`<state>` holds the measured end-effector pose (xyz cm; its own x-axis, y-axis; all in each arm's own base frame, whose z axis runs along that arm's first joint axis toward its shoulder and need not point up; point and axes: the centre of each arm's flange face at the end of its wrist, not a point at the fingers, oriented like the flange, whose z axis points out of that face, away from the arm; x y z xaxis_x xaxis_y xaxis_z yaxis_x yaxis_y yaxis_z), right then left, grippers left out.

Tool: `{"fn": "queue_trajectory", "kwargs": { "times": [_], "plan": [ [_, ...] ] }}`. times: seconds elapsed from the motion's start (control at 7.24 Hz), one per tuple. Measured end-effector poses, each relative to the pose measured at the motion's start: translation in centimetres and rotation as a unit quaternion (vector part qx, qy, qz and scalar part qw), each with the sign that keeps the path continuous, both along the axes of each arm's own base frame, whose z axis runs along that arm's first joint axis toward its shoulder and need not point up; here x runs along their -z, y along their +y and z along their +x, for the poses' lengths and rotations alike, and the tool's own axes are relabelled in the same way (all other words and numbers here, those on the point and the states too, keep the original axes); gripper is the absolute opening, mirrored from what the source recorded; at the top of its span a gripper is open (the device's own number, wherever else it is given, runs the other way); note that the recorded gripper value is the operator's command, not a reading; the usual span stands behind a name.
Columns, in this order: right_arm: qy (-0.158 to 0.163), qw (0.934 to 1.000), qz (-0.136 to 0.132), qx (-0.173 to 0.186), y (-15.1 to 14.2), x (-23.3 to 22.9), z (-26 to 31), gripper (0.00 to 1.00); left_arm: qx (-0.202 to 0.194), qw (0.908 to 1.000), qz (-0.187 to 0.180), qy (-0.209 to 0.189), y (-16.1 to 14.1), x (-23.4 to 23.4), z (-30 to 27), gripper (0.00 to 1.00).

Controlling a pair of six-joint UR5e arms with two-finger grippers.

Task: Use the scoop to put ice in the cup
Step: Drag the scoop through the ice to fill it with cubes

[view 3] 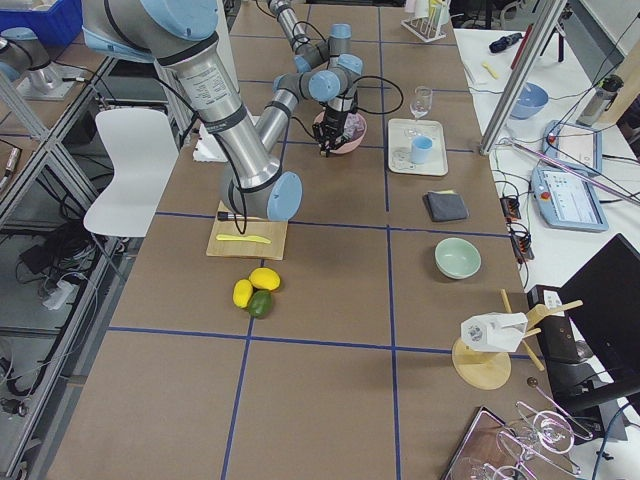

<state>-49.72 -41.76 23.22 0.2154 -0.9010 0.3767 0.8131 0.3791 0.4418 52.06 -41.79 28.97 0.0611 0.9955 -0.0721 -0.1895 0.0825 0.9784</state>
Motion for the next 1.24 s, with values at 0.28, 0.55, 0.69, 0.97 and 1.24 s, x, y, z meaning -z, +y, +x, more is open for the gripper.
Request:
{"fn": "queue_trajectory", "kwargs": {
  "times": [0.28, 0.55, 0.69, 0.97, 1.24],
  "plan": [
    [-0.020, 0.9998, 0.002, -0.001, 0.1, -1.3, 0.5, 0.00, 0.000, 1.0000, 0.000, 0.001, 0.0, 0.1, 0.0, 1.00],
    [-0.039, 0.9992, 0.001, 0.000, 0.1, -1.9, 0.9, 0.00, 0.001, 1.0000, 0.000, 0.001, -0.1, 0.1, -0.1, 1.00],
    [-0.046, 0.9990, 0.000, -0.001, 0.0, -1.7, 1.2, 0.00, 0.001, 1.0000, 0.000, 0.001, -0.1, 0.1, -0.1, 1.00],
    [-0.058, 0.9983, -0.003, -0.003, 0.0, -1.2, 1.9, 0.00, 0.002, 1.0000, 0.001, 0.001, -0.2, 0.2, -0.1, 1.00],
    [-0.077, 0.9970, 0.003, -0.004, 0.3, -1.9, 3.0, 0.00, 0.003, 1.0000, 0.001, 0.002, -0.3, 0.3, -0.2, 1.00]
  ]
}}
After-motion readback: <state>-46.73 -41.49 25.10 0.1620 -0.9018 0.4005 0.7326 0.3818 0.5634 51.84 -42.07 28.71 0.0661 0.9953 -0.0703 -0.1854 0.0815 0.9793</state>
